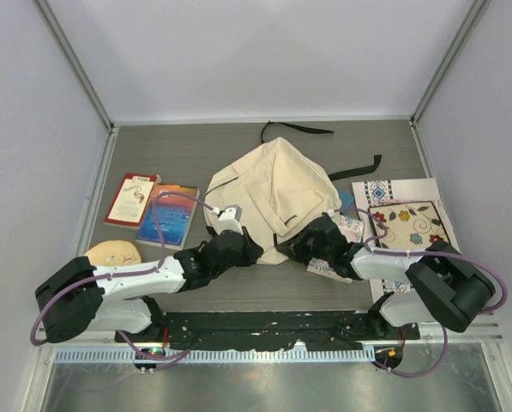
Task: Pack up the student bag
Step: Unzip the student bag at the center of the board.
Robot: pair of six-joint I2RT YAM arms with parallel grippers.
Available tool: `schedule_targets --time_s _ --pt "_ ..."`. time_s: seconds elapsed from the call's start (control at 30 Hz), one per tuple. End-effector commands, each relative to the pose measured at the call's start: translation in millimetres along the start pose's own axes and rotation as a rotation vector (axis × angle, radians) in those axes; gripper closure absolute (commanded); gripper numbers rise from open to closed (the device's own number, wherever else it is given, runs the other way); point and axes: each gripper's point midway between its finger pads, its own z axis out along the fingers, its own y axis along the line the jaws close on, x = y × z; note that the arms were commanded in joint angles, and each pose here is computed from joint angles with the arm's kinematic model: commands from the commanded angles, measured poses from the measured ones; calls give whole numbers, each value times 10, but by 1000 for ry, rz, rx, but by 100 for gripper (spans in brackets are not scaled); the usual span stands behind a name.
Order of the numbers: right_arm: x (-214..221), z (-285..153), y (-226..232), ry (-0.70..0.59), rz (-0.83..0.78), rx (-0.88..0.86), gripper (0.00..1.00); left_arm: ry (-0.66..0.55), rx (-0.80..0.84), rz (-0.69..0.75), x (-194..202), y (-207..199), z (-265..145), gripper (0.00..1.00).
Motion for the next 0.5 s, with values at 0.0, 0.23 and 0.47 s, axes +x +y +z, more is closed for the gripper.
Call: schedule_targets --time_s 0.0,0.23,0.47 --pt "-156 -24 229 -86 -3 -41 91 -9 79 -45 -87 -220 -95 100" --pt "-351 -204 306 -200 -5 -39 99 47 73 -9 -87 -279 -204 100" --pt "-281 -266 477 -156 -44 -40 77 78 54 14 -129 -298 -332 100"
